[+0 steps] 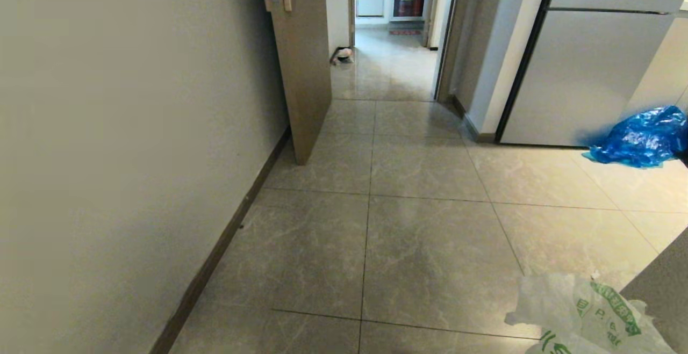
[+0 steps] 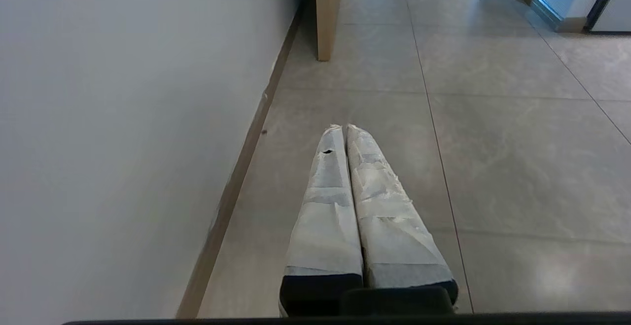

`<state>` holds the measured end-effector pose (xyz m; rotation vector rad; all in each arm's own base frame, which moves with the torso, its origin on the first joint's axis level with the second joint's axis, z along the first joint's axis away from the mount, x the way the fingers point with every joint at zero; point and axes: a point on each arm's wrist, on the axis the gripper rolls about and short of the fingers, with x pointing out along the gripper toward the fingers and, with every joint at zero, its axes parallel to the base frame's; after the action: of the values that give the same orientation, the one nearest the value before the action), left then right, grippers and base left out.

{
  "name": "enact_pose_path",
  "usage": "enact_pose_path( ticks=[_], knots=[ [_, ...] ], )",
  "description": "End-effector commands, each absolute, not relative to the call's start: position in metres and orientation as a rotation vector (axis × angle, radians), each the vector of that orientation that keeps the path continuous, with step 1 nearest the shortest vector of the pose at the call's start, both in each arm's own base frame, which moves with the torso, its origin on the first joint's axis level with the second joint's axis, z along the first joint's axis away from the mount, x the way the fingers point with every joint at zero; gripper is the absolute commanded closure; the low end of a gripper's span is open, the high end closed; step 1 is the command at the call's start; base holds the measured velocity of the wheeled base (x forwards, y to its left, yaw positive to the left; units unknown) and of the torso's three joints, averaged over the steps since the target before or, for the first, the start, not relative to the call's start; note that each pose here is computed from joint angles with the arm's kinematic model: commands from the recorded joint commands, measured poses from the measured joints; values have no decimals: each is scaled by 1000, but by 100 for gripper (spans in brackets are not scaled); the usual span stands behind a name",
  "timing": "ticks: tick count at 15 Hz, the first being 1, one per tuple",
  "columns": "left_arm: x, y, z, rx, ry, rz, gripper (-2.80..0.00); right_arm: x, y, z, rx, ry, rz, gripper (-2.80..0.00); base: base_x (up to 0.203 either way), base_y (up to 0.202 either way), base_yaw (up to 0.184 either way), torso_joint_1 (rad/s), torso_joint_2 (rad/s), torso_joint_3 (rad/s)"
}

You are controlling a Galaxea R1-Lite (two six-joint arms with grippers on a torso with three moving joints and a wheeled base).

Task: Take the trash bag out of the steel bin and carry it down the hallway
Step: Put the trash bag at the door

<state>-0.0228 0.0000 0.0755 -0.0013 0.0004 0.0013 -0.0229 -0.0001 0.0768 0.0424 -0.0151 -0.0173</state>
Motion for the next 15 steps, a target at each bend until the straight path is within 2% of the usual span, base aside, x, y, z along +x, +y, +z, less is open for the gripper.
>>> enact_pose_path(
  ticks=[1,15],
  knots=[
    [-23,0,75,-2,0,2,0,-23,0,76,43,-14,-17,0,181,0,-5,6,3,7],
    [-23,0,76,-2,2,0,0,-23,0,76,43,-14,-17,0,180,-1,-3,2,2,2]
  ],
)
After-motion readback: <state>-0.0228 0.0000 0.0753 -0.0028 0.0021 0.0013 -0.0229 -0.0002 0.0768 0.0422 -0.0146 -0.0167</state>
